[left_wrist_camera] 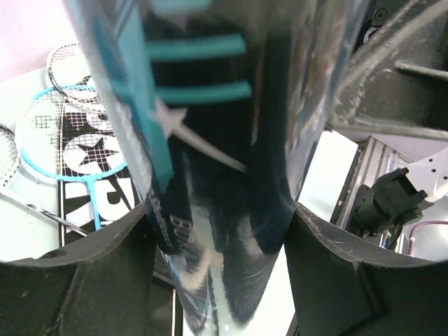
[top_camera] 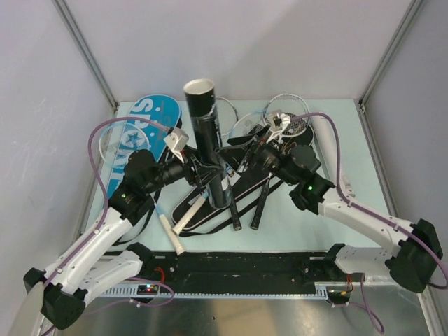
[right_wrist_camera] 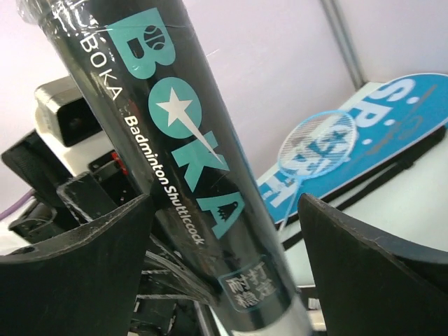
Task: Pack up the badminton gear
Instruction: Place the shuttle tube at the center of the board, then adjust the racket at the center of the board.
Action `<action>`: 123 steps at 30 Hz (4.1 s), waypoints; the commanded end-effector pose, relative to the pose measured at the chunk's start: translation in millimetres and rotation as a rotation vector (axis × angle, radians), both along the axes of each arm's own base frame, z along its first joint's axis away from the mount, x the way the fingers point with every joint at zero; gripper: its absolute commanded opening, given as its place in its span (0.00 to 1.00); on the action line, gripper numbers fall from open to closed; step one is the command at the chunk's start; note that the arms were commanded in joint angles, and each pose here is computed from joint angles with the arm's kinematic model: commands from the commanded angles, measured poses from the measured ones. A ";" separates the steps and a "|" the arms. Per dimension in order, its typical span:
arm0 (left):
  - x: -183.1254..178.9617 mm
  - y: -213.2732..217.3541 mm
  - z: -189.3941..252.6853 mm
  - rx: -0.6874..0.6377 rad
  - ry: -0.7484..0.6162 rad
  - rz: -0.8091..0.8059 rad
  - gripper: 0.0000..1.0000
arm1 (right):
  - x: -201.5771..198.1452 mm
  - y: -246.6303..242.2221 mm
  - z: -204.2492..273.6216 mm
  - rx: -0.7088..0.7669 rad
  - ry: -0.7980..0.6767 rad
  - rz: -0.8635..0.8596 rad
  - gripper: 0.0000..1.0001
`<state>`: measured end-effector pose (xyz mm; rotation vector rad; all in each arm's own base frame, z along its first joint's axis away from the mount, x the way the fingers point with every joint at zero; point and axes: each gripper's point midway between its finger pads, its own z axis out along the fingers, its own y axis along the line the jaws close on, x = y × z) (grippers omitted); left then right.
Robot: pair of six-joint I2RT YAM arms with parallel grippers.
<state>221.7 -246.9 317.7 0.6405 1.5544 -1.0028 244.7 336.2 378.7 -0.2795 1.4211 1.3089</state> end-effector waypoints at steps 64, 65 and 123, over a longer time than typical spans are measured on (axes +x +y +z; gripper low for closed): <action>24.7 65.8 -68.9 0.370 -0.029 0.316 1.00 | 143.0 -344.9 -288.4 -1.221 1.079 -0.671 0.46; 26.8 66.4 -72.7 0.384 -0.012 0.323 1.00 | 143.9 -347.8 -292.1 -1.229 1.089 -0.678 0.47; 80.9 32.7 -252.4 0.850 0.569 0.270 0.58 | 90.6 -185.9 -162.4 -0.644 0.646 -0.409 0.92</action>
